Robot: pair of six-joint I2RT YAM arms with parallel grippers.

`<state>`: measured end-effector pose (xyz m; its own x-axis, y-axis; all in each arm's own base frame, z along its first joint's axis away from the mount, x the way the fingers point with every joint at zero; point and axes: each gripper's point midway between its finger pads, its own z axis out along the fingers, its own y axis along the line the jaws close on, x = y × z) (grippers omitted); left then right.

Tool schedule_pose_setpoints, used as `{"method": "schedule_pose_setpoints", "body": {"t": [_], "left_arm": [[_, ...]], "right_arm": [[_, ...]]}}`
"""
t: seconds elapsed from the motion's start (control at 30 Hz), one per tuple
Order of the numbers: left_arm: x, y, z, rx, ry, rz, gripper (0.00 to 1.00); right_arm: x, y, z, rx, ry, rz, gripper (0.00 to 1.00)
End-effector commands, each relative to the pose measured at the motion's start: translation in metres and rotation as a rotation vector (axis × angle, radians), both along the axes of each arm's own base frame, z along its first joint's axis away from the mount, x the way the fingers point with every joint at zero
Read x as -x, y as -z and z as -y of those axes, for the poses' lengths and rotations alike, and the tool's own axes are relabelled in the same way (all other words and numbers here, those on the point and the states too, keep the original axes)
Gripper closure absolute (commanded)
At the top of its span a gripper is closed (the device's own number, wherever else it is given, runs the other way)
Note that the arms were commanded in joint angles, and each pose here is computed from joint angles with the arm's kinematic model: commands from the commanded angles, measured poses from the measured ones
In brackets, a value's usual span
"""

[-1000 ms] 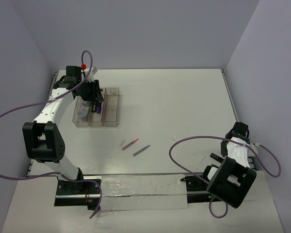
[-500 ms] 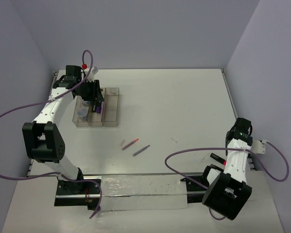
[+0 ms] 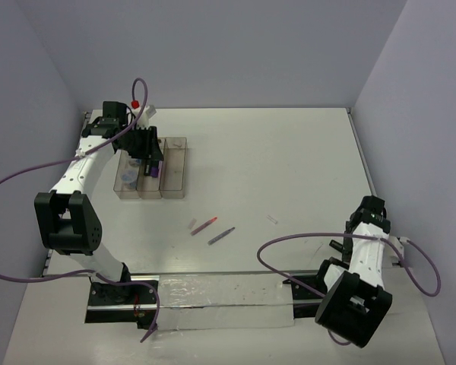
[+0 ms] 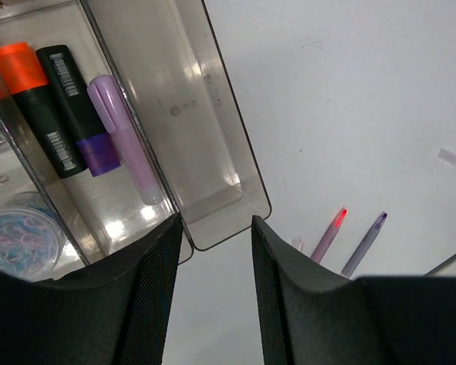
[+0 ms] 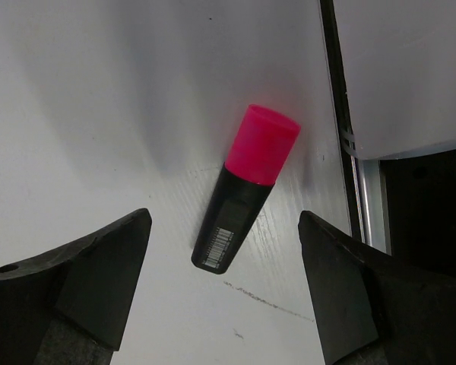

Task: Sort the stationery into containers
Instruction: Pick up the pen from the corner of the board.

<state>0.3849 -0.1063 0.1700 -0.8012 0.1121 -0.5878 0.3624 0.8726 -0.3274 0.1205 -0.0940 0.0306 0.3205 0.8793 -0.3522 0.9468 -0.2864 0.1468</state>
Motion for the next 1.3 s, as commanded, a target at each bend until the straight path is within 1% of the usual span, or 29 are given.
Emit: {"method": "schedule_pose_setpoints", "body": {"t": [0.0, 0.17, 0.27, 0.37, 0.4, 0.43, 0.5, 0.53, 0.57, 0.6, 0.7, 0.73, 0.77, 0.9, 0.93, 1.0, 1.07, 1.1, 1.17, 1.2, 1.23, 1.27], "left_arm": [[0.001, -0.022, 0.002, 0.016, 0.035, 0.06, 0.51], [0.002, -0.022, 0.002, 0.014, 0.04, 0.055, 0.51], [0.004, -0.023, 0.001, 0.007, 0.043, 0.059, 0.51], [0.004, -0.023, 0.0, 0.0, 0.041, 0.067, 0.51], [0.004, -0.022, -0.001, 0.0, 0.039, 0.066, 0.51], [0.004, -0.022, -0.001, 0.0, 0.039, 0.066, 0.51], [0.003, -0.022, 0.0, 0.003, 0.036, 0.059, 0.51], [0.003, -0.022, 0.0, 0.004, 0.036, 0.059, 0.51], [0.002, -0.022, 0.0, 0.006, 0.034, 0.058, 0.51], [0.001, -0.022, 0.0, 0.008, 0.032, 0.057, 0.51], [0.0, -0.022, 0.0, 0.008, 0.029, 0.056, 0.51], [0.0, -0.023, 0.001, 0.009, 0.029, 0.056, 0.51], [0.001, -0.023, 0.0, 0.009, 0.029, 0.055, 0.51], [0.002, -0.023, 0.0, 0.002, 0.031, 0.054, 0.51], [0.002, -0.023, -0.001, 0.001, 0.03, 0.053, 0.51], [0.003, -0.023, 0.0, 0.003, 0.033, 0.049, 0.51], [0.003, -0.023, 0.0, 0.006, 0.034, 0.045, 0.51], [0.002, -0.023, 0.001, 0.008, 0.033, 0.044, 0.51], [0.001, -0.026, 0.003, 0.019, 0.038, 0.046, 0.51], [0.001, -0.027, 0.003, 0.022, 0.041, 0.048, 0.51], [0.001, -0.032, 0.007, 0.043, 0.052, 0.053, 0.51], [0.002, -0.035, 0.009, 0.054, 0.063, 0.059, 0.51]], "right_arm": [[0.005, 0.005, -0.004, -0.023, 0.068, -0.015, 0.14], [-0.001, 0.02, 0.001, -0.038, 0.126, -0.042, 0.15], [0.002, 0.021, 0.014, 0.02, 0.178, -0.069, 0.18], [-0.003, 0.02, 0.019, 0.044, 0.197, -0.039, 0.2], [-0.007, 0.019, 0.023, 0.062, 0.193, -0.017, 0.24], [-0.009, 0.018, 0.025, 0.073, 0.192, -0.004, 0.25], [-0.009, 0.018, 0.027, 0.079, 0.197, -0.005, 0.43], [-0.009, 0.018, 0.027, 0.08, 0.196, -0.008, 0.58], [-0.009, 0.017, 0.028, 0.081, 0.189, -0.011, 0.7], [-0.009, 0.017, 0.028, 0.083, 0.186, -0.014, 0.73], [-0.015, 0.018, 0.03, 0.094, 0.125, -0.001, 0.87], [-0.018, 0.021, 0.03, 0.091, 0.104, 0.011, 0.95], [-0.019, 0.024, 0.029, 0.085, 0.094, 0.012, 1.0], [-0.023, 0.034, 0.026, 0.067, 0.007, -0.006, 1.0], [-0.027, 0.033, 0.027, 0.068, -0.017, 0.004, 1.0], [-0.046, 0.023, 0.028, 0.097, -0.105, 0.069, 1.0], [-0.065, 0.003, 0.031, 0.158, -0.182, 0.146, 1.0], [-0.081, -0.013, 0.035, 0.207, -0.213, 0.208, 1.0], [-0.107, -0.038, 0.028, 0.275, -0.339, 0.295, 1.0], [-0.111, -0.047, 0.028, 0.296, -0.35, 0.323, 1.0], [-0.137, -0.08, 0.025, 0.375, -0.422, 0.415, 1.0], [-0.146, -0.093, 0.021, 0.414, -0.473, 0.434, 1.0]]}}
